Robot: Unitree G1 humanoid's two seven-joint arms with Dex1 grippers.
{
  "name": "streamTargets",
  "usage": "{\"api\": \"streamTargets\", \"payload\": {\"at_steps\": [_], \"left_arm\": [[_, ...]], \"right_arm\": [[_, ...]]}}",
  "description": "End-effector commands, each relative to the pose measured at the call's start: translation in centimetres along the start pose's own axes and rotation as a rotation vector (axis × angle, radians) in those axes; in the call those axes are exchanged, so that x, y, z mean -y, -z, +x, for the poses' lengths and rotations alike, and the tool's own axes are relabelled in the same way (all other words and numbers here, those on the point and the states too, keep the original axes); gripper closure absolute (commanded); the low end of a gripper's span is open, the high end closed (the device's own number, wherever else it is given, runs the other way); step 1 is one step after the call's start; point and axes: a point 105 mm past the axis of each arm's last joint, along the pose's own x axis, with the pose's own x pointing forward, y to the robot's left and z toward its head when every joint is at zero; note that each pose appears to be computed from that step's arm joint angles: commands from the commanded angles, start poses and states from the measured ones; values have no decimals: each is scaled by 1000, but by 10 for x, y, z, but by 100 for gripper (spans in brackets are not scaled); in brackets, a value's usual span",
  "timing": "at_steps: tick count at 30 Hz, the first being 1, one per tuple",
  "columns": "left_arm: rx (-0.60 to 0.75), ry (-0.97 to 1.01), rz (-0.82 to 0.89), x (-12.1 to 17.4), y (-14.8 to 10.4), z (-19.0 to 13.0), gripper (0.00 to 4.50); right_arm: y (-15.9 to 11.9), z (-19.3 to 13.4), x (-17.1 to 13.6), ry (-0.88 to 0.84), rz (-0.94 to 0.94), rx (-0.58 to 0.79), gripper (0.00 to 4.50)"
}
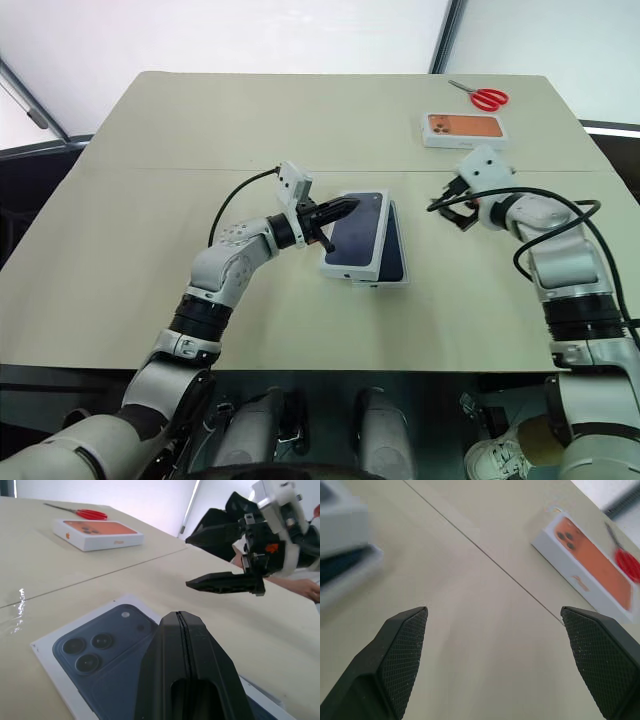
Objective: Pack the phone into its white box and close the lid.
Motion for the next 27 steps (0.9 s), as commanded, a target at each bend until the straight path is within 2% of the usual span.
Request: {"api": "streamTargets", "payload": {"at_steps": [1,6,7,11,15,21,27], "left_arm": [[12,-25,52,-9,-12,-12,450],[-49,-86,80,-29,-3,-32,450],[-60,-89,77,-30,-1,-34,450],[-114,-84,59,-29,15,-32,450],[-204,-90,64,-29,35,-28,450],[-249,-111,58,-35,49,-34,450],[-270,-72,25,-26,58,-24,450]], "right_arm": [[-19,-7,-13,-68,-4,81,140],[-7,-9,-34,-119,3,48,408],[-5,-8,-38,-121,-6,37,446],[4,-6,-47,-112,-62,5,446],[-4,-5,-61,-145,-5,39,446],[-7,-4,-66,-121,10,40,446],[-13,-1,-68,-124,14,52,446]]}}
